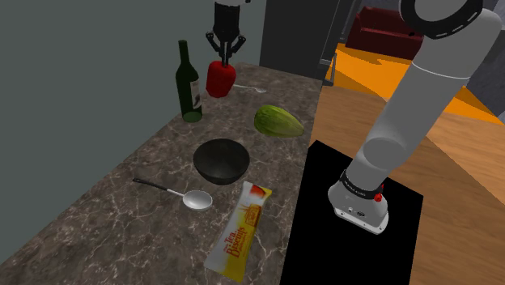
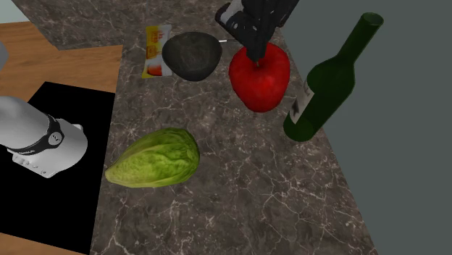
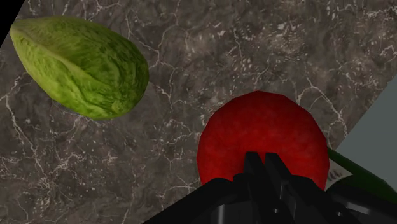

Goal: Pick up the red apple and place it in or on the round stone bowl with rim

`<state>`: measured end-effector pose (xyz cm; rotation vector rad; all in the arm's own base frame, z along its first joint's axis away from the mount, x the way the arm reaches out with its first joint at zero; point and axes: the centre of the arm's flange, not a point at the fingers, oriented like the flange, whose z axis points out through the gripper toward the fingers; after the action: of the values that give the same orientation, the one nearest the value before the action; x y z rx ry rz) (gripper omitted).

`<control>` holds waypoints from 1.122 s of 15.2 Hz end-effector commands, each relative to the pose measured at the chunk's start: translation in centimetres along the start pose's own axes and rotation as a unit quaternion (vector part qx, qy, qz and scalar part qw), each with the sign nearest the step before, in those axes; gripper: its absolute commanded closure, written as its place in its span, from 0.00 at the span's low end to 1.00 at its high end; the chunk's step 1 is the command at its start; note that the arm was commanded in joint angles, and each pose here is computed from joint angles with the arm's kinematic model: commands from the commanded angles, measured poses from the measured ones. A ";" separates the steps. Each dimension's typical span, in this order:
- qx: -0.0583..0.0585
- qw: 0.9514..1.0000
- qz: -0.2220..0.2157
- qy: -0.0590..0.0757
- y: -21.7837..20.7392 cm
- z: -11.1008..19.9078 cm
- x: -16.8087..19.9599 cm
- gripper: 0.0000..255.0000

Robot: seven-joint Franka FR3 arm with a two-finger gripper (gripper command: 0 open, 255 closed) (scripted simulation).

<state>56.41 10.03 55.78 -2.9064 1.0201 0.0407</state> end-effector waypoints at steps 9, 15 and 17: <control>0.000 1.000 0.000 0.000 -1.3 -3.8 -7.7 1.00; 0.000 1.000 0.000 0.000 -2.3 -5.6 -15.3 1.00; 0.000 1.000 0.000 0.000 -2.7 -6.2 -17.9 1.00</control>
<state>45.00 22.00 62.56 -2.9069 1.0185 0.0407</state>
